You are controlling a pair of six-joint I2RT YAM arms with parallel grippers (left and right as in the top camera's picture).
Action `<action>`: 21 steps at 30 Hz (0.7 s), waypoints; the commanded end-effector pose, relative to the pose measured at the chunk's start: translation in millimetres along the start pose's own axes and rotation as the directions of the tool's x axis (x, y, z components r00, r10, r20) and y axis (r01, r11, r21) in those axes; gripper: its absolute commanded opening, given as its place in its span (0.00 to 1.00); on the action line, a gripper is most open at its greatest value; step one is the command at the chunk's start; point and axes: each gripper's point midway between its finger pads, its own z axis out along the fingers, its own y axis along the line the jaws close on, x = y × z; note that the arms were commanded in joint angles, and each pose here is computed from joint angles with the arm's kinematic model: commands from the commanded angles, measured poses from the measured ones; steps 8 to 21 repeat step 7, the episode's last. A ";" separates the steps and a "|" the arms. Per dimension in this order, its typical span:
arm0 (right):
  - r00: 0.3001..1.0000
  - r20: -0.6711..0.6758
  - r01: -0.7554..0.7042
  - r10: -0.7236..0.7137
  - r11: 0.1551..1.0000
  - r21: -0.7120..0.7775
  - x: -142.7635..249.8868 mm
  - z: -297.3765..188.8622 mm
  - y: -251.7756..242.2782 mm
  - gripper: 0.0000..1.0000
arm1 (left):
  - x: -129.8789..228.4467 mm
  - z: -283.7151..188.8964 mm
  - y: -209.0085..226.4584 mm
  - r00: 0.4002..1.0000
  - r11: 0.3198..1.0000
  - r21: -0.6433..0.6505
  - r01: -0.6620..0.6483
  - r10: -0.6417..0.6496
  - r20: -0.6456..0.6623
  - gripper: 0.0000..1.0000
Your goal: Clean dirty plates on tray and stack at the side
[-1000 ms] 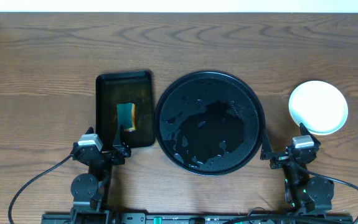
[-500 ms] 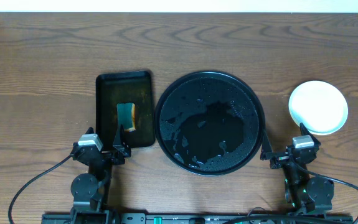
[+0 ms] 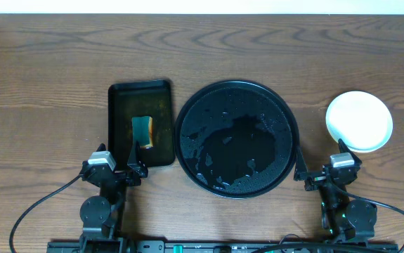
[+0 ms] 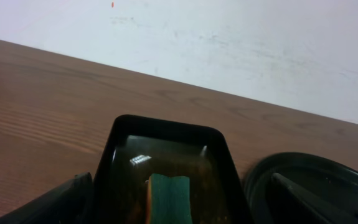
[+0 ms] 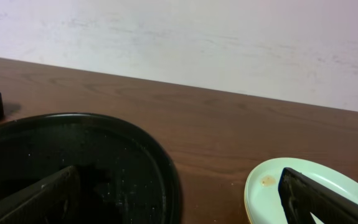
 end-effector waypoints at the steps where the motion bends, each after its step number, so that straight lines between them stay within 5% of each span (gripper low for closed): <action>1: 1.000 0.003 0.009 -0.009 1.000 -0.017 -0.3 -0.2 3.6 0.99 | 13.9 0.1 7.7 0.999 0.999 -0.033 -0.012 0.011 -0.046 0.88; 21: 1.000 0.003 0.009 -0.009 1.000 -0.017 -0.3 -0.2 3.6 0.99 | 13.9 0.1 7.7 0.999 0.999 -0.033 -0.012 0.011 -0.046 0.88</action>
